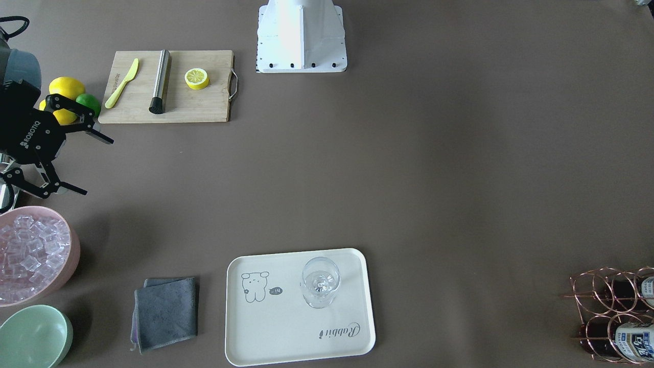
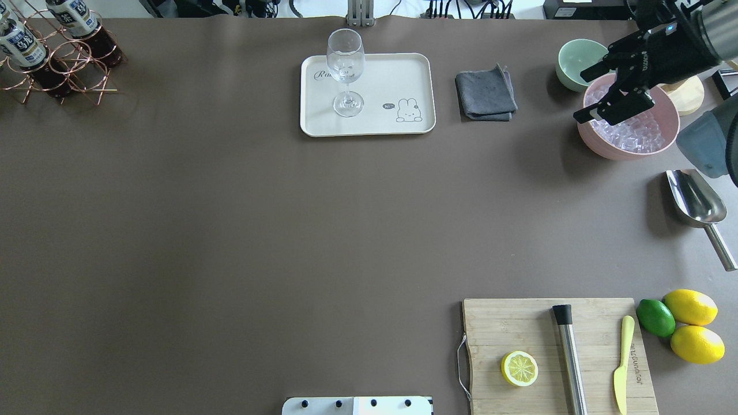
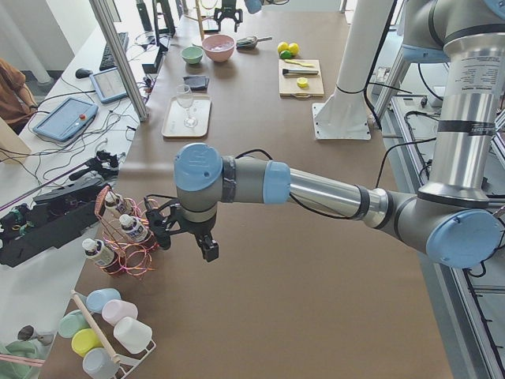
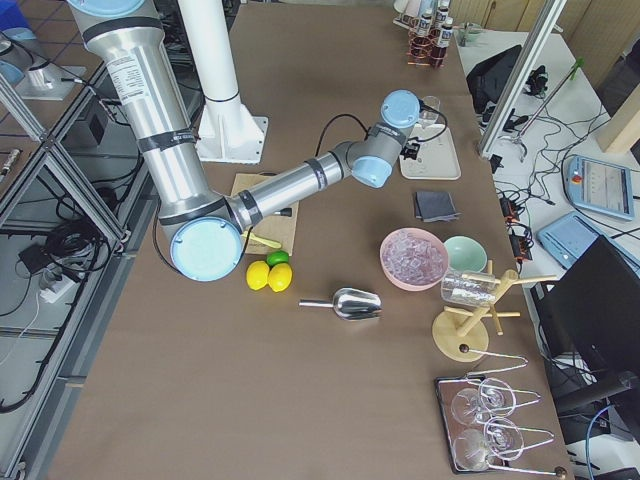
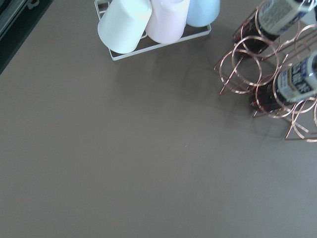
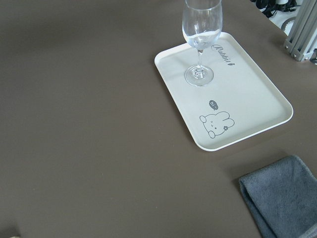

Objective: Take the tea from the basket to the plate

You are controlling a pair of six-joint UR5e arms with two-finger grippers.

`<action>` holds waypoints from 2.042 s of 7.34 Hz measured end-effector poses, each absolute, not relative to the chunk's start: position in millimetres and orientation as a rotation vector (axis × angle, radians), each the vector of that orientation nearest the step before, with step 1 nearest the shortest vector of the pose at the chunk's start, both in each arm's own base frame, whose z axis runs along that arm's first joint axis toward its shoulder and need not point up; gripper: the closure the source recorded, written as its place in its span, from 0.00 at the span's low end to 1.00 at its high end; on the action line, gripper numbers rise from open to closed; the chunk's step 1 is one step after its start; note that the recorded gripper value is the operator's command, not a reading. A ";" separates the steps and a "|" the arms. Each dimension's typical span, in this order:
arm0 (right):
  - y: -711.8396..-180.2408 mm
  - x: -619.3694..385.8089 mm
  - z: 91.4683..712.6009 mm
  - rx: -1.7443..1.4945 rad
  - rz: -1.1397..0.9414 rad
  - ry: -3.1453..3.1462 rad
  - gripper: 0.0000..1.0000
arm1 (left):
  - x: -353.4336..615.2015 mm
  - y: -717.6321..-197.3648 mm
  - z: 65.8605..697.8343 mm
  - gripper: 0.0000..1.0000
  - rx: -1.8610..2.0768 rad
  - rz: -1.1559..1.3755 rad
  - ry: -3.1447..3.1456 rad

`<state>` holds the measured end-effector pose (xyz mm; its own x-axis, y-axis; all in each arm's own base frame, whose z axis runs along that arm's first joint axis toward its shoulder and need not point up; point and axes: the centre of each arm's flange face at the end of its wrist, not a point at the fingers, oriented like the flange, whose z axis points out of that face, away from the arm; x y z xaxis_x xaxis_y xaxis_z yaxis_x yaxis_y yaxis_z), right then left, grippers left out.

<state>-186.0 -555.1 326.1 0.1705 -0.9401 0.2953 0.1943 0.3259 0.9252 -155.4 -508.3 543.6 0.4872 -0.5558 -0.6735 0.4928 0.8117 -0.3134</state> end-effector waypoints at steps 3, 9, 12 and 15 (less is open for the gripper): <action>-556.2 -196.4 329.0 0.875 -0.980 -1.117 0.00 | -140.7 -598.5 509.3 0.03 -0.166 -0.881 0.859; -583.5 -188.3 439.3 0.690 -0.822 -1.158 0.00 | -60.2 -682.5 483.9 0.03 -0.152 -1.343 0.946; -590.6 -185.0 463.0 0.683 -0.798 -1.142 0.00 | -42.3 -704.7 454.9 0.03 -0.128 -1.485 0.947; -605.9 -182.4 474.6 0.738 -0.755 -1.044 0.00 | -45.2 -723.8 452.7 0.03 -0.147 -1.585 0.952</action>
<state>-182.4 -605.9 474.6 0.3111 -0.8262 0.4696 0.1875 0.5378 0.8219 -45.2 -723.8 452.7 -0.2719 -0.8726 -0.4058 0.7681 0.0572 -0.6378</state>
